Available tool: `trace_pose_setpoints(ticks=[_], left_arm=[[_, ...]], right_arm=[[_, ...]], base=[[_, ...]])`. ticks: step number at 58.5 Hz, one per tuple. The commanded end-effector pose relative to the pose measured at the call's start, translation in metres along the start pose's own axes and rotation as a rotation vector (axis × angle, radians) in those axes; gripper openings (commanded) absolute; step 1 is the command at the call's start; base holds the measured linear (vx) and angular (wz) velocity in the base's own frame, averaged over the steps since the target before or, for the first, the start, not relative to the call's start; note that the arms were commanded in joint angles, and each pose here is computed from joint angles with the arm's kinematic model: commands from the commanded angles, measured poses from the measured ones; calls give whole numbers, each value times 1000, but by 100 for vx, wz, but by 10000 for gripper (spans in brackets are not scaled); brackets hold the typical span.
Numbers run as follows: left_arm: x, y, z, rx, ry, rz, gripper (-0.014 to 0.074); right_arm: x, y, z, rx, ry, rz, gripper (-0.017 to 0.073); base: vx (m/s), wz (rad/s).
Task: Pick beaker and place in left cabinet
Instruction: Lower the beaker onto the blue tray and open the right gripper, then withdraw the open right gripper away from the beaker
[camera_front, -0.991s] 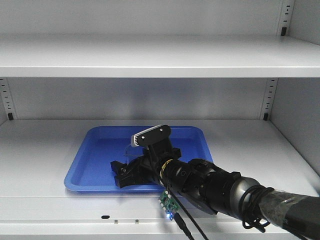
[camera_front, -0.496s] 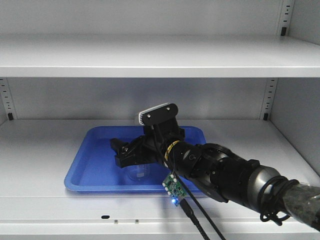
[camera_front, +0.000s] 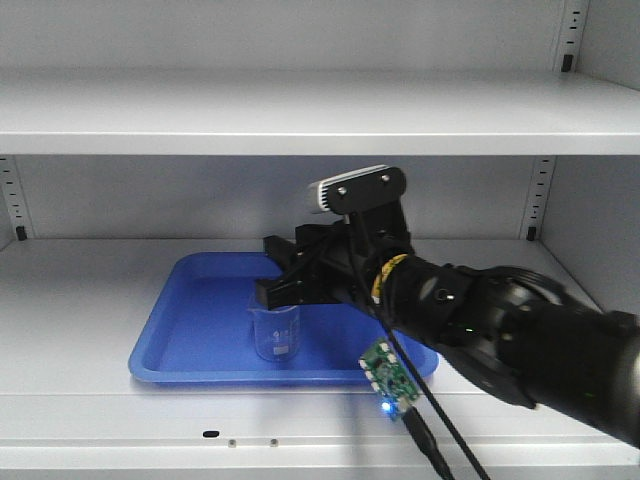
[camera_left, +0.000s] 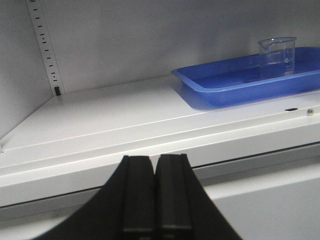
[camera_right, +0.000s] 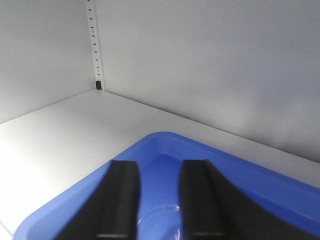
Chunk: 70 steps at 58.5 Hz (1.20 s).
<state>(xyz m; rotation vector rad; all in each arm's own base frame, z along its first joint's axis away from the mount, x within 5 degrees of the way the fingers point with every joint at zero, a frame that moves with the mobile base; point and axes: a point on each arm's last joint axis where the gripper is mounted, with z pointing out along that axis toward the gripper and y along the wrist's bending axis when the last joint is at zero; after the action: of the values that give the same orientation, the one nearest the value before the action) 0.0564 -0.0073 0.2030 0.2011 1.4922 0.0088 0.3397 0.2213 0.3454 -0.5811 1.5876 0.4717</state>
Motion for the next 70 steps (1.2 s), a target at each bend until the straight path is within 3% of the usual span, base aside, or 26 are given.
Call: trace_pose_setpoints(ticks=[1,22,59,63,70], left_arm=[[-3,0,-1,-7,-77,-6,1],[-3,0,-1,-7,-77,-6,1],[-3,0,-1,-7,-77,-6,1],[-3,0,-1,-7,-77,-6,1],[-3,0,-1,-7,-77,-6,1]], right_arm=[[-41,2,-35,-8,-131,-12,169],[-19,6,-68,6,-48,-5,-11],[-13,3,-67,33,1,-4,-9],[-15,0,-73,74,38,35,-9],[-21,-4,-91,141,93,174,-9]], base=[[0,0],[0,0],[0,0],[0,0],[0,0]])
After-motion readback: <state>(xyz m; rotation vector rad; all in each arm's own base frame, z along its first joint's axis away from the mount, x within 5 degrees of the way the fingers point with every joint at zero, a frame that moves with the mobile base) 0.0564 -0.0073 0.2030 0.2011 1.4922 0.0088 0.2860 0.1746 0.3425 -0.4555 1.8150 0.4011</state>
